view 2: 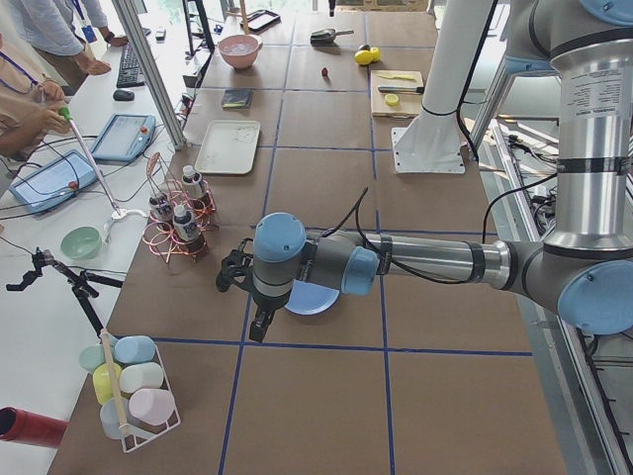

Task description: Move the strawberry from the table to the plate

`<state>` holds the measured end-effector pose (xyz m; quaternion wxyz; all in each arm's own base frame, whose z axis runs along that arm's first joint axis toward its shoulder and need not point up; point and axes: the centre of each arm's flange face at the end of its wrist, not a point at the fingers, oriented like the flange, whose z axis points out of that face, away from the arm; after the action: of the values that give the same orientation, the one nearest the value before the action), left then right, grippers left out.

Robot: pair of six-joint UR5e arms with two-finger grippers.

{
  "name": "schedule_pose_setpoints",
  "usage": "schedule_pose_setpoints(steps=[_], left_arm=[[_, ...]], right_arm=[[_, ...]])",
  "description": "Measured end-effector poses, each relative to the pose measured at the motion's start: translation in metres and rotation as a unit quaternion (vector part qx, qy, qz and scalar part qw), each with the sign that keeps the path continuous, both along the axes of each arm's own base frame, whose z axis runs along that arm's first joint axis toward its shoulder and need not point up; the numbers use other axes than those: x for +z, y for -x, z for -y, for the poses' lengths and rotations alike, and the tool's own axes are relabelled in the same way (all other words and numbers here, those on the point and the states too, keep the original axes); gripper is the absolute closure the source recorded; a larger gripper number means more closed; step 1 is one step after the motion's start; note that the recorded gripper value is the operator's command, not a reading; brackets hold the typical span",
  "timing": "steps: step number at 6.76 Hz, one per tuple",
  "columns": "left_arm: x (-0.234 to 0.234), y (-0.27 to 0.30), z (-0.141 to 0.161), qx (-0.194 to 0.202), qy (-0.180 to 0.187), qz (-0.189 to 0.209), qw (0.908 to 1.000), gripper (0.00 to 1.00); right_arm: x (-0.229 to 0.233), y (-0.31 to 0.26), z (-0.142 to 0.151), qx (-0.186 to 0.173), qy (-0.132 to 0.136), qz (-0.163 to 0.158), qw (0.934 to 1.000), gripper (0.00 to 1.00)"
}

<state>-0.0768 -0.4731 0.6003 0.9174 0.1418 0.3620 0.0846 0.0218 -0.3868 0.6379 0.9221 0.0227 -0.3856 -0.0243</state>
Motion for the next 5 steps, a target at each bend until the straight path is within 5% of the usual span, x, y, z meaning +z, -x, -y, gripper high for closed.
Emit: schedule_pose_setpoints(steps=[3,5], left_arm=[[0.009,-0.002,-0.020,0.053,-0.072,0.018,0.9959,0.00],[0.013,-0.002,-0.022,0.060,-0.080,0.022,0.9948,0.00]], right_arm=[[0.000,0.000,0.002,0.000,0.000,0.000,1.0000,0.00],[-0.001,0.000,0.003,0.000,-0.002,0.000,1.0000,0.00]])
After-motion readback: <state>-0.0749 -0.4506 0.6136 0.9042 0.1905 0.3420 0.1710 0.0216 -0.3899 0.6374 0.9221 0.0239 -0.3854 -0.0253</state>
